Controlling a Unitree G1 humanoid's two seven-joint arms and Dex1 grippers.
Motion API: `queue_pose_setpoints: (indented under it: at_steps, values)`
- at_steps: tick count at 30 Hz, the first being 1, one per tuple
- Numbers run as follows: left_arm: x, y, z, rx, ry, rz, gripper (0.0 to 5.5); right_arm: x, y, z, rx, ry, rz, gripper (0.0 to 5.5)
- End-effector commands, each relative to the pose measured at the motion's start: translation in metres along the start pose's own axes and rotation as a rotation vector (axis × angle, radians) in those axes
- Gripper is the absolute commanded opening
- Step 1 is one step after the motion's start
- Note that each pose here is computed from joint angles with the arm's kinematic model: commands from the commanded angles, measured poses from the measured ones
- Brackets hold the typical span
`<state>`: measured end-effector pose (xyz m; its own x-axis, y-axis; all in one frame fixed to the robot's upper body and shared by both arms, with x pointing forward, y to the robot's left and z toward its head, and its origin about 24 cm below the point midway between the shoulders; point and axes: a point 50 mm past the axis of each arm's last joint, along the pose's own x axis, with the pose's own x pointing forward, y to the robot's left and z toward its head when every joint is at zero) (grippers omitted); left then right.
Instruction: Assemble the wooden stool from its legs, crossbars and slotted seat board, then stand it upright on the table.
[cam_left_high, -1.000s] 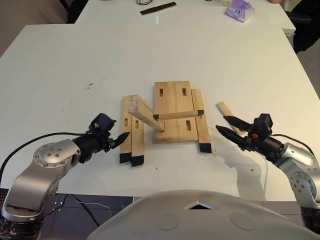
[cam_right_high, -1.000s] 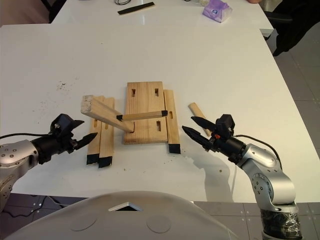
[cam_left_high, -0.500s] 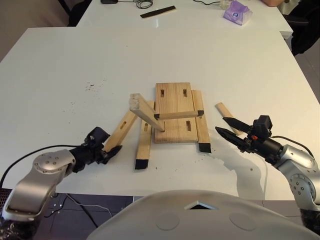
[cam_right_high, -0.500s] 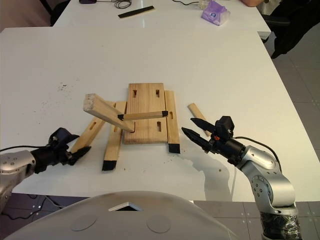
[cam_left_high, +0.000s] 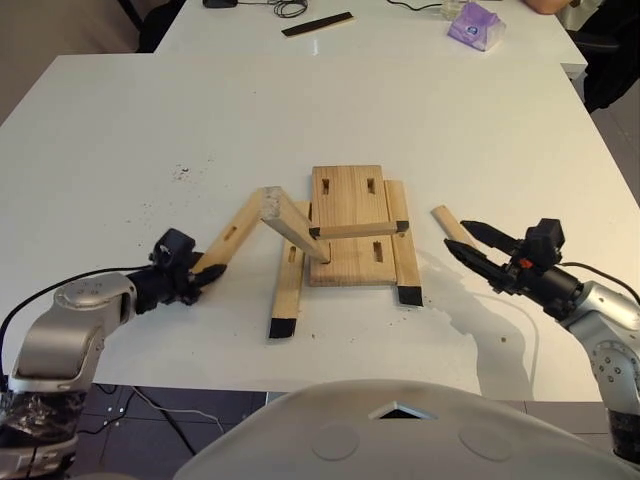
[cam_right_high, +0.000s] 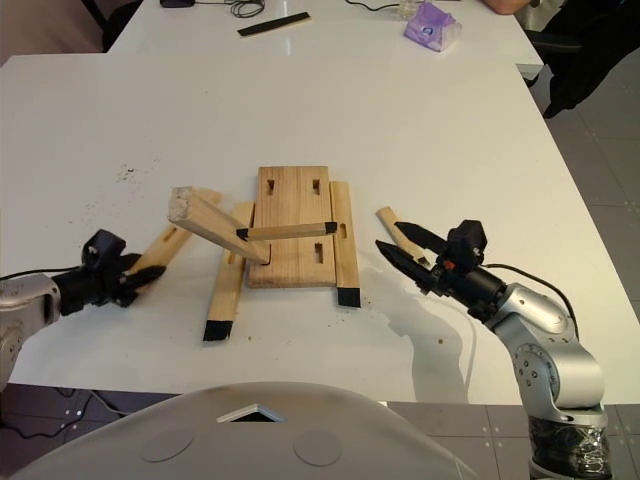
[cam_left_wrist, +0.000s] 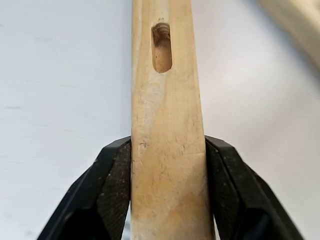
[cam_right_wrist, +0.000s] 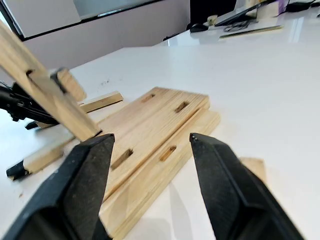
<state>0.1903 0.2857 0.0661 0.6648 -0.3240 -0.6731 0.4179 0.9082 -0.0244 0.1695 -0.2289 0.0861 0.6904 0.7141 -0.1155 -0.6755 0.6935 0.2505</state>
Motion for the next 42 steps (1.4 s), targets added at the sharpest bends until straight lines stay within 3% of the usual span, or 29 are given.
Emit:
queue_pose_setpoints:
  at_steps: [1, 3, 6, 9, 12, 15, 19, 42]
  values:
    - [-0.009, 0.005, 0.068, -0.012, -0.371, -0.043, 2.02, -0.004, -0.015, 0.031, 0.007, -0.145, -0.045, 2.77]
    - [-0.022, -0.008, 0.100, -0.025, -0.591, -0.157, 2.02, -0.002, -0.016, 0.048, 0.023, -0.222, -0.018, 2.77]
    - [-0.057, -0.039, 0.148, 0.014, -0.875, -0.403, 2.02, 0.007, 0.007, 0.086, 0.023, -0.349, 0.173, 2.77]
    - [-0.090, -0.073, 0.174, 0.131, -0.988, -0.653, 2.02, 0.018, 0.034, 0.114, 0.005, -0.397, 0.389, 2.77]
    - [-0.103, -0.103, 0.178, 0.239, -0.953, -0.870, 2.02, 0.031, 0.050, 0.128, -0.026, -0.363, 0.535, 2.77]
    - [-0.098, -0.118, 0.172, 0.246, -0.877, -0.986, 2.02, 0.037, 0.067, 0.136, -0.057, -0.287, 0.700, 3.17]
    - [-0.089, -0.125, 0.166, 0.263, -0.805, -1.020, 2.02, 0.046, 0.071, 0.147, -0.077, -0.240, 0.790, 3.63]
    - [-0.077, -0.130, 0.149, 0.388, -0.702, -1.018, 2.02, 0.084, 0.091, 0.157, -0.101, -0.196, 0.934, 3.63]
